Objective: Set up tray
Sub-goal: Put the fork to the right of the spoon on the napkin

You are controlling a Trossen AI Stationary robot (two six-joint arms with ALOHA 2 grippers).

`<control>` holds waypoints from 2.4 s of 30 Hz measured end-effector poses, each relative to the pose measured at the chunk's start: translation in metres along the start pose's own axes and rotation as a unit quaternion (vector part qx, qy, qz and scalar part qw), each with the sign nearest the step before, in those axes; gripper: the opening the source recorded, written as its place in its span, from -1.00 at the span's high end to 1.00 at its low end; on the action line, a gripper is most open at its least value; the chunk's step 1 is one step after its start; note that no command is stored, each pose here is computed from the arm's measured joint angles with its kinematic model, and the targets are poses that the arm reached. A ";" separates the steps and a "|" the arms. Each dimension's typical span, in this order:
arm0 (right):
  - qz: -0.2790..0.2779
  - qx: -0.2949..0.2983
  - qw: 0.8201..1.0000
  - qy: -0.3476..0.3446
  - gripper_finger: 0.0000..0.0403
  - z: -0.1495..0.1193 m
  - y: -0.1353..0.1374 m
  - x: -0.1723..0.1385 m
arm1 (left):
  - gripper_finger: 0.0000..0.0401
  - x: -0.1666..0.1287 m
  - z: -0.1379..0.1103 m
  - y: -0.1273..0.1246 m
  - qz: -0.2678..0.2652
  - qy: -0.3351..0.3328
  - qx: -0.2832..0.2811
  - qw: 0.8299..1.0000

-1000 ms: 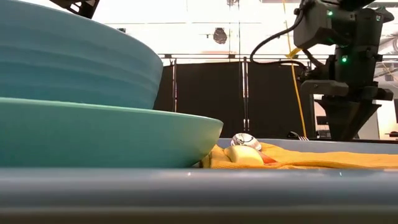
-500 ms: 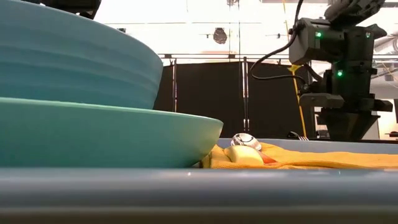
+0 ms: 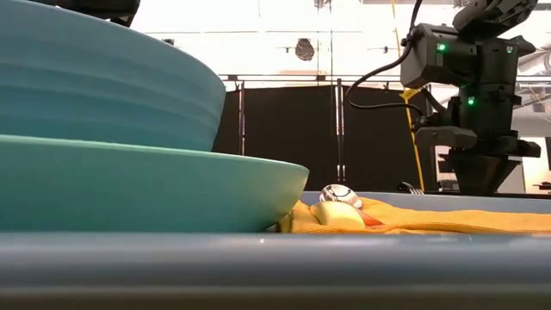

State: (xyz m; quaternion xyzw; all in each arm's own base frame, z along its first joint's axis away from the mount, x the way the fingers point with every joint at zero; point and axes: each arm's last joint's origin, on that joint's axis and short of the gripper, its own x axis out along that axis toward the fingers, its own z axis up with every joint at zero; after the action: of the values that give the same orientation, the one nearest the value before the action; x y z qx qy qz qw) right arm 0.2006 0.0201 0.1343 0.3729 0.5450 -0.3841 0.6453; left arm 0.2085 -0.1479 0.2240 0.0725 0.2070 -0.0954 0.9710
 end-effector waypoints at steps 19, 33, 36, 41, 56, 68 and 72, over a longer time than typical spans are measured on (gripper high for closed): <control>0.061 0.010 0.998 -0.031 0.99 -0.007 0.001 -0.020 | 0.79 0.000 0.000 0.000 0.000 0.001 0.001 1.000; 0.319 0.079 0.942 -0.072 1.00 -0.042 0.055 -0.043 | 0.79 0.000 0.000 0.000 0.000 0.001 0.001 1.000; 0.332 0.093 0.937 -0.064 1.00 -0.051 0.064 -0.035 | 0.79 0.000 0.000 0.000 0.000 0.001 0.001 1.000; 0.359 0.113 0.925 -0.048 1.00 -0.064 0.080 -0.020 | 0.79 0.000 0.000 0.000 0.000 0.001 0.001 1.000; 0.354 0.134 0.925 -0.036 1.00 -0.071 0.086 -0.007 | 0.79 0.000 0.000 0.000 0.000 0.001 0.001 1.000; 0.346 0.156 0.925 -0.031 1.00 -0.080 0.089 0.003 | 0.79 0.000 -0.001 0.000 0.000 0.004 0.002 1.000; 0.347 0.156 0.924 -0.031 1.00 -0.080 0.093 0.008 | 0.79 0.000 -0.001 0.000 0.000 0.004 0.002 1.000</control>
State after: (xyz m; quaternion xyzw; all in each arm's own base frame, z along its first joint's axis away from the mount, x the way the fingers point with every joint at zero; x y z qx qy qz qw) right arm 0.2522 0.1317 0.1224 0.6225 0.2944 -0.2271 0.6887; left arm 0.2082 -0.1477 0.2232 0.0746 0.2105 -0.0951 0.9701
